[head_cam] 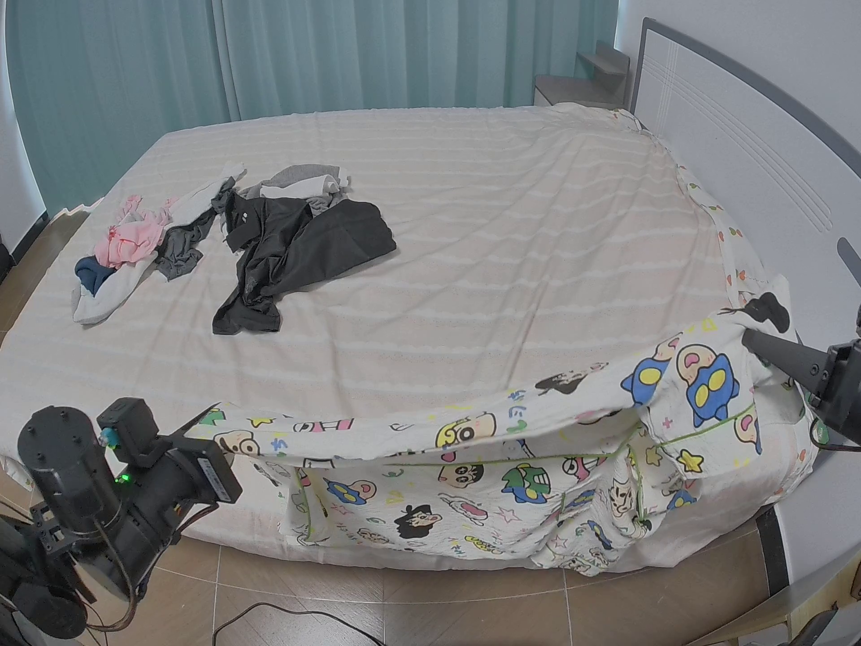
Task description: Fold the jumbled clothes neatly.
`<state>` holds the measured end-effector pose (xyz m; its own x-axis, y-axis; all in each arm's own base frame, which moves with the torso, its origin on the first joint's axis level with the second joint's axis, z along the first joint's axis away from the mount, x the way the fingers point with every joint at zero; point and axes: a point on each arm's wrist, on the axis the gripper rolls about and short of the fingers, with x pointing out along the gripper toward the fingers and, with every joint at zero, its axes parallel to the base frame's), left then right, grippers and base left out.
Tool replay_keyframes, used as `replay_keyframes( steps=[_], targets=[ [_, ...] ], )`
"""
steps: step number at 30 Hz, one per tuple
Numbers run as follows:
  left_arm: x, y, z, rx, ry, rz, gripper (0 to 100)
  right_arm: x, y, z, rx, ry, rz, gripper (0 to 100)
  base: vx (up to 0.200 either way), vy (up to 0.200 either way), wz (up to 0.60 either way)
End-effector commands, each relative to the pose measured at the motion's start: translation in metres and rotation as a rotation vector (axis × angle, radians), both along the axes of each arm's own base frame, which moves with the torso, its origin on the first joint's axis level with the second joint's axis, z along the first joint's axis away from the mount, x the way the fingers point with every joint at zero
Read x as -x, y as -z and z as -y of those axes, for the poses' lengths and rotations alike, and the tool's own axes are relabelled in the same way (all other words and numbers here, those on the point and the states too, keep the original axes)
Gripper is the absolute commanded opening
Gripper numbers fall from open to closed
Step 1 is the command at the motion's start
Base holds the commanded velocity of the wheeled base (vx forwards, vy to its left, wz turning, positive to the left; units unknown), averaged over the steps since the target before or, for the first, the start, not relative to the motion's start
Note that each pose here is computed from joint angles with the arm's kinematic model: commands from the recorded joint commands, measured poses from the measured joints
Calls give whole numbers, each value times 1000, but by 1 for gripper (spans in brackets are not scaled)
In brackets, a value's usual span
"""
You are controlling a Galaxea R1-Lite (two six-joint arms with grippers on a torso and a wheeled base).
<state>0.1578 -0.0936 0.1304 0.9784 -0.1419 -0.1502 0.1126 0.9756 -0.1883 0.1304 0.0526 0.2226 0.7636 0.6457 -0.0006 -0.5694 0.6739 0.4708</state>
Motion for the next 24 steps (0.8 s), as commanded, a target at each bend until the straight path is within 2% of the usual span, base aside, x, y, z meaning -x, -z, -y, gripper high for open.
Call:
replay_keyframes(
  steps=[1, 9, 18, 24],
  targets=[
    [-35, 14, 13, -4, -42, -66, 0, -37, 19, -4, 26, 21, -89, 0, 200, 0, 0],
    [-85, 18, 26, 13, -41, -61, 0, -85, 44, 0, 38, 73, -160, 0, 200, 0, 0],
    [-130, 32, 36, 22, -38, -67, 0, -138, 69, 13, 28, 163, -127, 0, 200, 0, 0],
    [-170, 56, 47, 22, -33, -80, 0, -169, 93, 22, 31, 203, -135, 0, 200, 0, 0]
  ],
)
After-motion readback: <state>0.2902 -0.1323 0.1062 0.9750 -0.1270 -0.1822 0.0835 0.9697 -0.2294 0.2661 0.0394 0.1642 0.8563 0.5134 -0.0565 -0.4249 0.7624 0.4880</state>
